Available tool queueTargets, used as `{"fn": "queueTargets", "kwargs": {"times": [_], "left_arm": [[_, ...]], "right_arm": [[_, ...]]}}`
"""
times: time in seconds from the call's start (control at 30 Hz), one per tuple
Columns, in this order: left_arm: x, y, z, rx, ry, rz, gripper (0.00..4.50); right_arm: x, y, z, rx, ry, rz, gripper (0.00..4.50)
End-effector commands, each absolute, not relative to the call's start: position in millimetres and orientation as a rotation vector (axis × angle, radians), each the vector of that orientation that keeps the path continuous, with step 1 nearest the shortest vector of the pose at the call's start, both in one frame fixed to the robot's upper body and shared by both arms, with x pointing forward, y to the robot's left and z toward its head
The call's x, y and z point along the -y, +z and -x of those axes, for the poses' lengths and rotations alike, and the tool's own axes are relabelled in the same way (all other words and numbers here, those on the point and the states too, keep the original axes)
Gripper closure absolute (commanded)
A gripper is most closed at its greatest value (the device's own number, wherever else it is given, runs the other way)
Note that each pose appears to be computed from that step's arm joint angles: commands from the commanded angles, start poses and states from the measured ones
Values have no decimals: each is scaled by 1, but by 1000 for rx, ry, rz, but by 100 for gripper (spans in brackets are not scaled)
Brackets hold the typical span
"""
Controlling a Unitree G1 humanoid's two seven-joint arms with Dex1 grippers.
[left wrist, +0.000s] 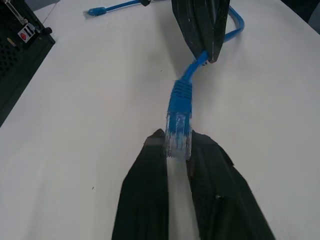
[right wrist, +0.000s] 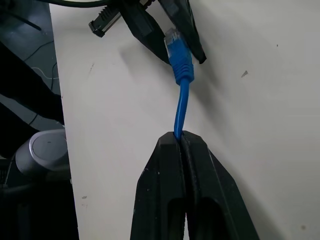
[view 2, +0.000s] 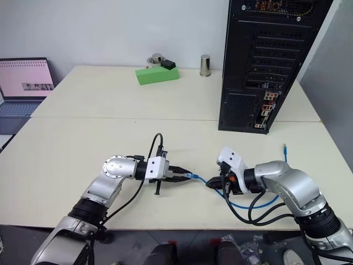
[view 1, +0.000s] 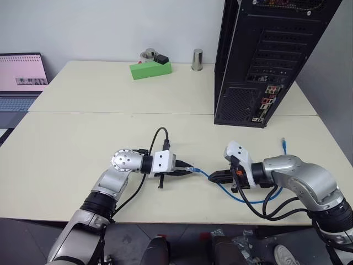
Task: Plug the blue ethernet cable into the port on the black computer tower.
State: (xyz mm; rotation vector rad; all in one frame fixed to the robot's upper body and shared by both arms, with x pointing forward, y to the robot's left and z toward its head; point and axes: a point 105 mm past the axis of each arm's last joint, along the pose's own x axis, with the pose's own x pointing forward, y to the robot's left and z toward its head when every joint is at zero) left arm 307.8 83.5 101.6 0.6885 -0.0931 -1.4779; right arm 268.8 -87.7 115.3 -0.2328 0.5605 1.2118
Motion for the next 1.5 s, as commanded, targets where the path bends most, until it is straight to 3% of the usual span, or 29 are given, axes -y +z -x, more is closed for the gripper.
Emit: {"fn": "queueTargets", "kwargs": {"times": [0.03,0.3,0.57,0.63,0.83,0.97,1.3,1.5], "left_arm": [[-77,113,-310,153,-1473,-707,423],[-79,112,-309,156,-1474,-723,423],[-81,115,-307,244,-1449,-809,423],[-81,116,-307,305,-1429,-864,423],[-76,127,-301,643,-1321,-1074,423],[-76,133,-301,762,-1249,-1110,423],[-75,137,-302,858,-1188,-1146,423],[-76,135,-301,872,-1191,-1160,423]], "right_arm": [[81,125,-265,-519,1251,251,450],[84,123,-267,-527,1241,246,450],[116,139,-274,-497,1224,308,262],[117,148,-274,-479,1222,268,238],[97,151,-270,-430,1235,101,238],[83,146,-271,-416,1225,39,238],[68,143,-270,-411,1249,-35,238],[66,148,-270,-401,1261,-49,336]]}}
